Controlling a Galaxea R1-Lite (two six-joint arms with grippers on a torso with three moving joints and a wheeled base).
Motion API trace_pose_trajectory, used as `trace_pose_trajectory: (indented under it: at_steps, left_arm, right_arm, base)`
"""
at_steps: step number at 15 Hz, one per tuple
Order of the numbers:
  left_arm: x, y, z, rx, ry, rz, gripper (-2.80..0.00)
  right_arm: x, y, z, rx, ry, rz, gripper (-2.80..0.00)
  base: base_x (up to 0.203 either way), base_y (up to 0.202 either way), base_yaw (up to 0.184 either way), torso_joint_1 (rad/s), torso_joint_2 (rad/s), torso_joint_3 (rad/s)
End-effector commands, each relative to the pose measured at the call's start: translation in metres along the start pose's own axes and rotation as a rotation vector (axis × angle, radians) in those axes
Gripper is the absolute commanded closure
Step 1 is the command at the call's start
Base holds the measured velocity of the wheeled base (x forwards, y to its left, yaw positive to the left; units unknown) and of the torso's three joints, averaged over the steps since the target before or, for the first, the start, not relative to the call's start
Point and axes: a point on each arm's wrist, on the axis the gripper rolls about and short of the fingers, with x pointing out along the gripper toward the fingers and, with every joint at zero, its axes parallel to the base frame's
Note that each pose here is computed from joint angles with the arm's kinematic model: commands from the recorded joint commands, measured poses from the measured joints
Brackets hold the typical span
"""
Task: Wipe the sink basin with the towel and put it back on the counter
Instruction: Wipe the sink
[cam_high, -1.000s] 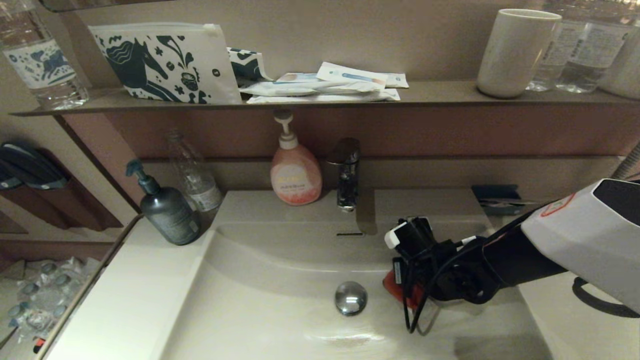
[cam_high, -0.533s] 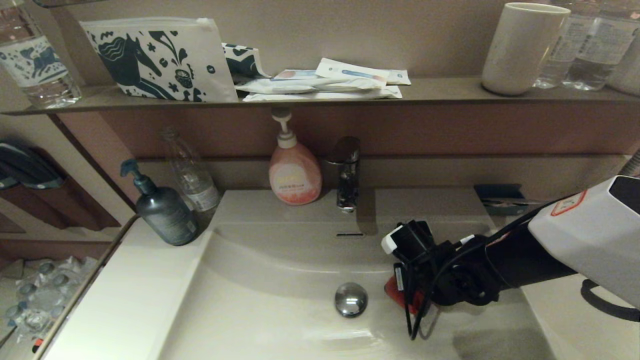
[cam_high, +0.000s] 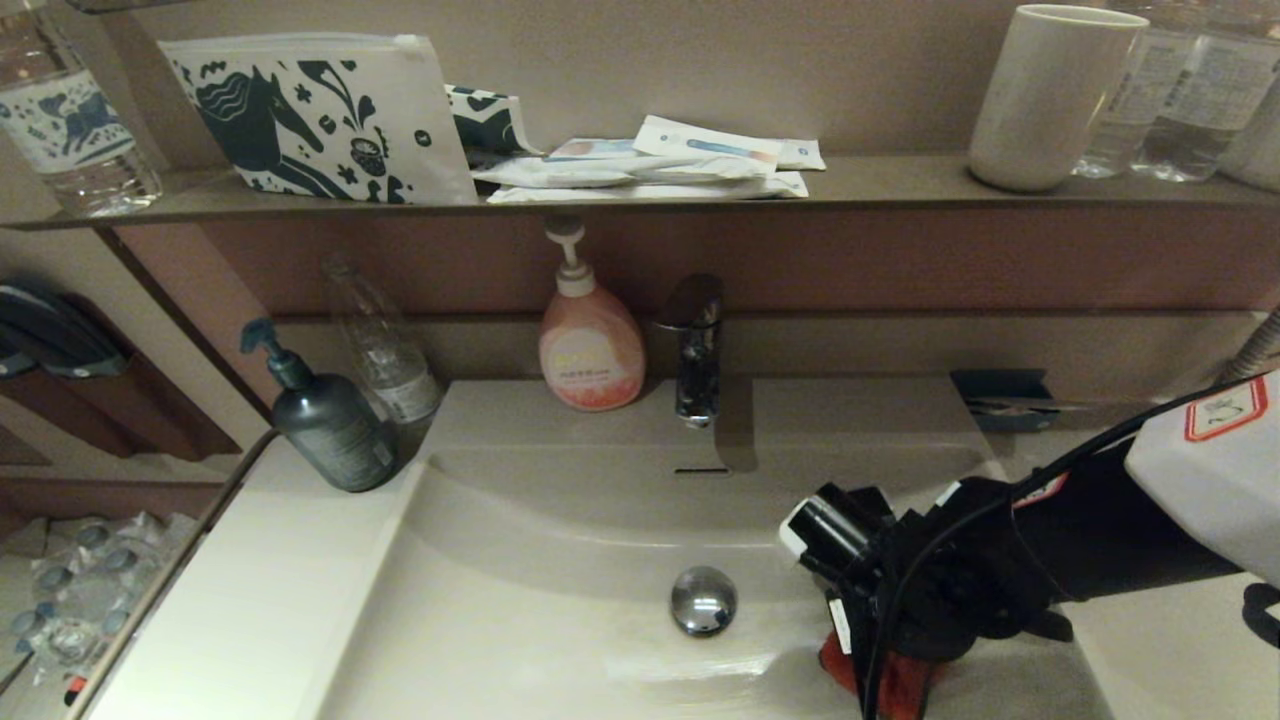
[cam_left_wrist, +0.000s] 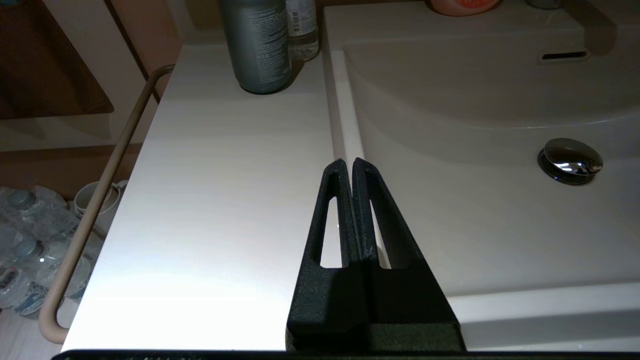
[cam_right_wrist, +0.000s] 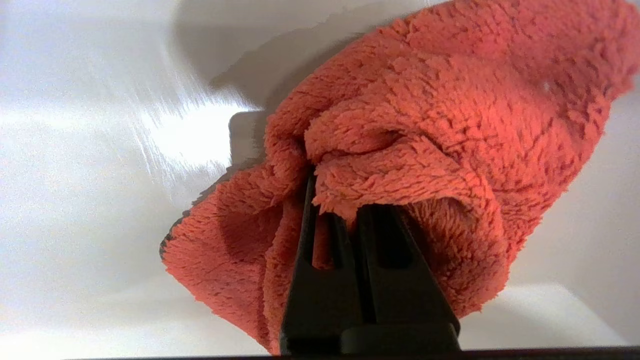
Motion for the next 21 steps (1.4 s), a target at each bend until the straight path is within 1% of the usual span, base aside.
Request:
trace_pose_trajectory:
  at_steps: [1,3,5,7,9,11,13,15,16,17,19,21]
  left_arm:
    - [0.0,0.0,0.0,0.001,-0.001,0.0,0.0]
    - [0.0,0.0,0.0,0.001,-0.001,0.0,0.0]
    - [0.0,0.0,0.0,0.001,-0.001,0.0,0.0]
    - [0.0,0.0,0.0,0.001,-0.001,0.0,0.0]
    - [0.0,0.0,0.0,0.001,-0.001,0.0,0.0]
    - [0.0,0.0,0.0,0.001,-0.001,0.0,0.0]
    - [0.0,0.0,0.0,0.001,-0.001,0.0,0.0]
    - [0.0,0.0,0.0,0.001,-0.001,0.0,0.0]
    - [0.0,0.0,0.0,0.001,-0.001,0.0,0.0]
    - [0.0,0.0,0.0,0.001,-0.001,0.0,0.0]
    - [0.0,0.0,0.0,0.001,-0.001,0.0,0.0]
    - [0.0,0.0,0.0,0.001,-0.001,0.0,0.0]
  right_arm:
    - [0.002,0.005,-0.027,-0.04,0.043,0.001,0.0]
    - [-0.003,0.032,-0.041,-0.089,0.048,0.065,0.0]
    - [-0.004,0.065,-0.046,-0.09,0.027,0.156,0.0]
    - [-0.001,0.093,-0.046,-0.105,0.007,0.198,0.0]
    - [-0.001,0.122,-0.038,-0.087,-0.034,0.25,0.0]
    - [-0.008,0.151,-0.027,-0.057,-0.078,0.34,0.0]
    - [-0.017,0.177,-0.015,-0.041,-0.11,0.431,0.0]
    - [-0.021,0.199,-0.004,-0.027,-0.15,0.49,0.0]
    - [-0.018,0.207,0.001,-0.027,-0.166,0.502,0.0]
    - [-0.01,0.212,0.006,-0.028,-0.194,0.486,0.0]
    - [-0.004,0.217,0.019,0.001,-0.286,0.435,0.0]
    - [-0.001,0.219,0.032,0.013,-0.374,0.442,0.0]
  base:
    - [0.0,0.0,0.0,0.0,0.0,0.0]
    - [0.0,0.0,0.0,0.0,0.0,0.0]
    - [0.0,0.0,0.0,0.0,0.0,0.0]
    - [0.0,0.0,0.0,0.0,0.0,0.0]
    - [0.0,0.0,0.0,0.0,0.0,0.0]
    - [0.0,0.0,0.0,0.0,0.0,0.0]
    - [0.0,0.0,0.0,0.0,0.0,0.0]
    - [0.0,0.0,0.0,0.0,0.0,0.0]
    - [0.0,0.0,0.0,0.0,0.0,0.0]
    - [0.0,0.0,0.0,0.0,0.0,0.0]
    - [0.0,0.0,0.0,0.0,0.0,0.0]
    - [0.0,0.0,0.0,0.0,0.0,0.0]
